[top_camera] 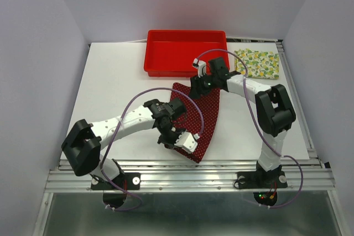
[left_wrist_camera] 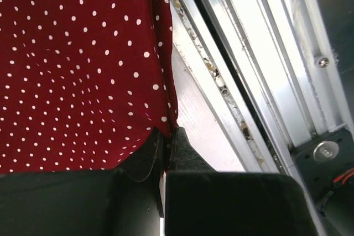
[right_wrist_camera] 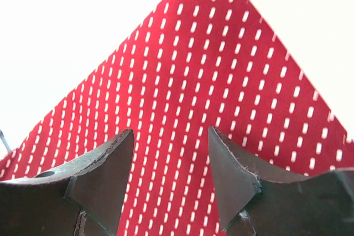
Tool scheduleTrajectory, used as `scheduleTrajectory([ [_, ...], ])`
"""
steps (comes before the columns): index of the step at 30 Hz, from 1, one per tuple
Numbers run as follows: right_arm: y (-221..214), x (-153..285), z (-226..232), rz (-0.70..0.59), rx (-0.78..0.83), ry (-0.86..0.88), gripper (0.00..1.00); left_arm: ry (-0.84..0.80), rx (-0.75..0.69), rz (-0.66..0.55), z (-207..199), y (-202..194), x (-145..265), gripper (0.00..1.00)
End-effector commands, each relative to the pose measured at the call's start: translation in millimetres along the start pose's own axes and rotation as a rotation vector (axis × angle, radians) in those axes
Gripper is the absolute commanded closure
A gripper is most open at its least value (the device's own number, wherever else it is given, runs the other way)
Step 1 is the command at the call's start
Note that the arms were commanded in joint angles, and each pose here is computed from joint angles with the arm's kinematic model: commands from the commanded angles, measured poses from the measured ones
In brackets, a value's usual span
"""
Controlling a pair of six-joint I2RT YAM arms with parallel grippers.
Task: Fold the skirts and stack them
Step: Fold the skirt
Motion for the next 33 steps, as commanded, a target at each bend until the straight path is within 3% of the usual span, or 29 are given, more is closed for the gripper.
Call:
scheduleTrajectory([
  [1,9.5,-25.9,-5.1,-0.077,-0.038,0.080,0.39,-0.052,0.073,-0.086,-4.7,13.6,14.8,1.00],
  [10,-62.9,-57.2,-2.5,0.122,-0.092,0.121,0.42,-0.032,0.172,-0.140,19.6,16.0,50.7,1.00],
  [19,-104.2,-52.7,58.9,0.218,-0.016,0.242,0.43,0.003,0.273,-0.154,46.1,-4.1,57.2,1.00],
  [25,-72.3,-36.9,76.4,0.150,0.049,0.219,0.42,-0.023,0.291,-0.178,51.0,-7.9,51.0,1.00],
  [28,-30.5,-23.0,65.4,0.033,0.064,0.148,0.39,-0.038,0.296,-0.192,46.6,-8.5,47.6,1.00],
  [33,8.6,-16.5,35.0,-0.039,0.089,0.055,0.38,-0.064,0.310,-0.206,37.8,-9.6,42.2,1.00],
])
Point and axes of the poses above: each gripper's point midway between its finger pads, its own x axis back along the fingers, its own z axis along the line the jaws close on, y = z × x, the point moved 6 cm from there along x, back along the fingers, and after that the axes turned 8 degrees about -x, right-handed, at the moved point
